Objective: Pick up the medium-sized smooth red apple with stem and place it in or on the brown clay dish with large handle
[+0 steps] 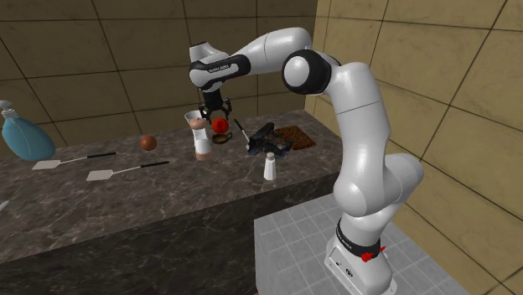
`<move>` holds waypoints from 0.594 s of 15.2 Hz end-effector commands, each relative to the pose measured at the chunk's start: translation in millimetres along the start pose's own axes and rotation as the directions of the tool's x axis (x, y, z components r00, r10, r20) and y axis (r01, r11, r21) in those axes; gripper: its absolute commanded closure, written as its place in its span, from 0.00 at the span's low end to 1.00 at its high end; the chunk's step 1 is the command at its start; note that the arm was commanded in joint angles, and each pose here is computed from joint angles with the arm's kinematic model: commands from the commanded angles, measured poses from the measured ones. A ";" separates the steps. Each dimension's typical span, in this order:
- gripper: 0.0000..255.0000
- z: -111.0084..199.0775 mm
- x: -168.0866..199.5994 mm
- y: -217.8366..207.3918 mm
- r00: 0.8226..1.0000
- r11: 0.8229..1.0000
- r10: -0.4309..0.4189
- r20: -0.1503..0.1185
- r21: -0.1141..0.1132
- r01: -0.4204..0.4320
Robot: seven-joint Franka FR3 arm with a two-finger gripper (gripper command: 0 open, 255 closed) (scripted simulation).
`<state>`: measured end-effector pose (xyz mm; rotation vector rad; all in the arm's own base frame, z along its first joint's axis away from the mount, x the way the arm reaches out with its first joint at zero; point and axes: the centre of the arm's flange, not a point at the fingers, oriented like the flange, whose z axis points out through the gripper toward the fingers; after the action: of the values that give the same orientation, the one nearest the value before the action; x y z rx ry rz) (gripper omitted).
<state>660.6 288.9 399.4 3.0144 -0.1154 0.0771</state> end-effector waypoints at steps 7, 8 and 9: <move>0.00 6.2 -2.3 -0.1 1.000 1.000 -0.002 0.010 -0.004 0.002; 0.00 7.4 -2.7 1.4 1.000 1.000 -0.002 0.010 -0.004 0.002; 0.00 6.4 -1.1 -0.4 1.000 1.000 -0.002 0.010 -0.005 0.002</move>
<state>660.2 286.9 397.8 3.0127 -0.1168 0.0742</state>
